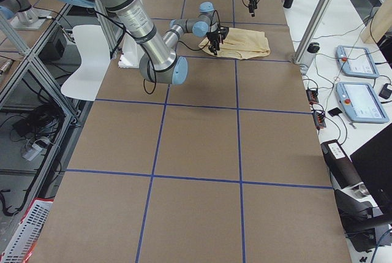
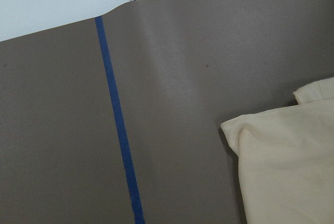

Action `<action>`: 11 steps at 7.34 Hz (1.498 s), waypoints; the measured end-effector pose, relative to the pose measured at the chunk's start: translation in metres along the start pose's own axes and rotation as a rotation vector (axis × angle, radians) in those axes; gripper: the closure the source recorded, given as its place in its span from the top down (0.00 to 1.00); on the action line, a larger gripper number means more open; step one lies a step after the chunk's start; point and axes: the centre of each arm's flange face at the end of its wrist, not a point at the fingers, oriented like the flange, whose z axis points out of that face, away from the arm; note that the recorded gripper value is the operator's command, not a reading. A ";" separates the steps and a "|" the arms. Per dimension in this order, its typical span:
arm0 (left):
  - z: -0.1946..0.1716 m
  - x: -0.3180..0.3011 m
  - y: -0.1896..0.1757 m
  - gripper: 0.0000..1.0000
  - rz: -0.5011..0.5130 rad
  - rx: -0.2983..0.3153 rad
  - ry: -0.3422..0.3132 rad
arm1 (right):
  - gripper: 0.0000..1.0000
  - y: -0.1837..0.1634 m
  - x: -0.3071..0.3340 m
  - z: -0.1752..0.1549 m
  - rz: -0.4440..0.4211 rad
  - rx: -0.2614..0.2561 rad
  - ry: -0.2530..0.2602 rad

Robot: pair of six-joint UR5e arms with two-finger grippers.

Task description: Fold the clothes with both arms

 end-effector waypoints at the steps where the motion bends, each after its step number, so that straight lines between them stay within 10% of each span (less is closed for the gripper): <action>1: 0.000 0.000 0.000 1.00 0.000 0.000 0.000 | 0.31 0.002 0.001 0.002 -0.005 0.001 0.003; 3: 0.000 0.000 0.000 1.00 -0.002 0.000 0.000 | 0.00 0.003 0.002 0.003 -0.013 0.003 0.006; 11: -0.005 0.004 -0.002 1.00 -0.005 0.008 0.005 | 0.00 0.002 0.141 -0.043 -0.100 -0.027 -0.012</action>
